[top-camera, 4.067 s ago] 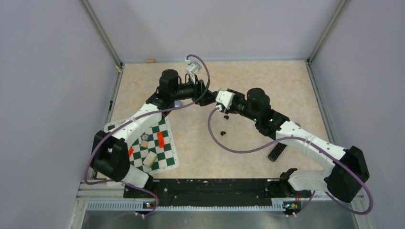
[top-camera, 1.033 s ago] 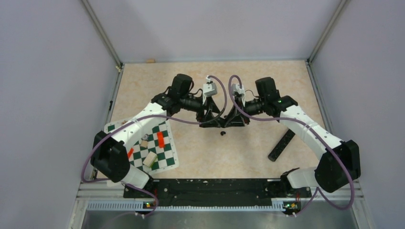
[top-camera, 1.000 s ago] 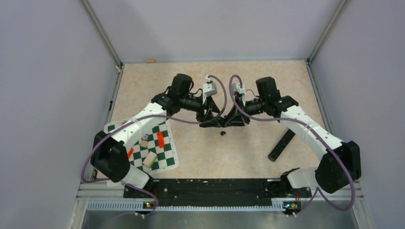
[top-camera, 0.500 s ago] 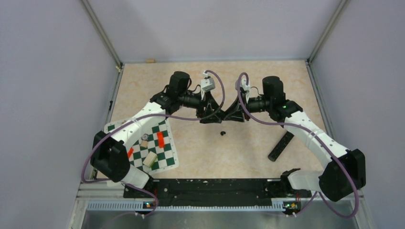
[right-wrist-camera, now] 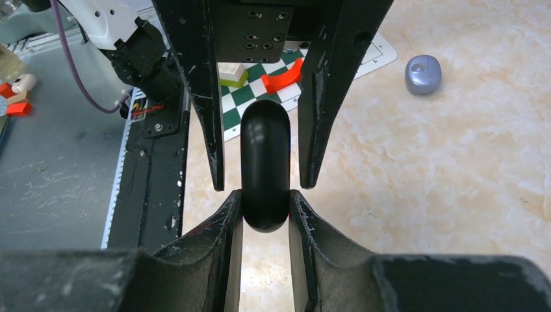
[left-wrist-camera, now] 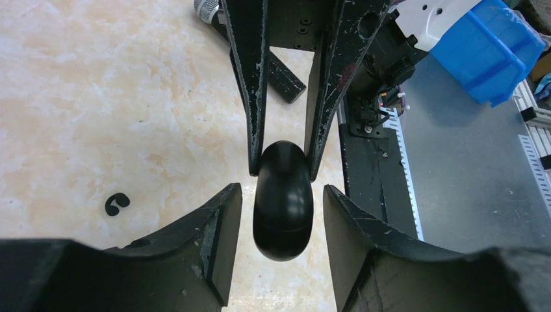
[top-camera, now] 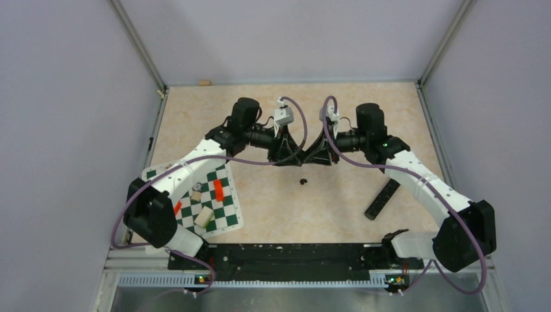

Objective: Insert the wireless bluetooth earbuds into the charging case
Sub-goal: Pass from the left arm to the right, then pass from the right arm to the left

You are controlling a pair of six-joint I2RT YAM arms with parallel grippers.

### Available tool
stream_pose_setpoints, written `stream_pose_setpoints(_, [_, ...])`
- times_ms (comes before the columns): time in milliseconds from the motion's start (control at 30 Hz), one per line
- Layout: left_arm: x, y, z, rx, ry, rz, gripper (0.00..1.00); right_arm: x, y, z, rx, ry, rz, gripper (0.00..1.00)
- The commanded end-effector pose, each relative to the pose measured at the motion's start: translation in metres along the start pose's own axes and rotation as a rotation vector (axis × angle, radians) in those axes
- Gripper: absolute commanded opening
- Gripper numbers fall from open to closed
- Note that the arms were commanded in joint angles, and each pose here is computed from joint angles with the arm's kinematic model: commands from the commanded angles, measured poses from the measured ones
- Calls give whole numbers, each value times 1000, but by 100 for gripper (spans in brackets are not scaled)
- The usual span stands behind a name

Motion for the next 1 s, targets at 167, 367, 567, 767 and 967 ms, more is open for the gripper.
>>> stream_pose_setpoints(167, [-8, -3, -8, -68, 1, 39, 49, 0, -3, -11, 44, -35, -1, 0])
stream_pose_setpoints(367, [-8, -4, -10, -63, -1, 42, 45, 1, -4, -10, 53, -36, 17, 0])
stream_pose_setpoints(567, [-6, -6, -15, -64, -10, 41, 35, 1, -7, -8, 53, -34, 35, 0])
stream_pose_setpoints(767, [-1, -11, -22, -60, -44, 60, 35, 0, -9, -7, 27, -60, 34, 0])
stream_pose_setpoints(967, [1, -17, -23, -69, -58, 91, 37, 2, -14, -7, -3, -89, 31, 0])
Point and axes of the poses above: each gripper's point midway between its finger pads, its own x axis back along the fingers, its own y axis along the line the jaws close on, z = x × y, the point moved 6 cm from there along x, back along the fingers, and after that the axes turned 2 degrees about -x, right-handed, at the moved point
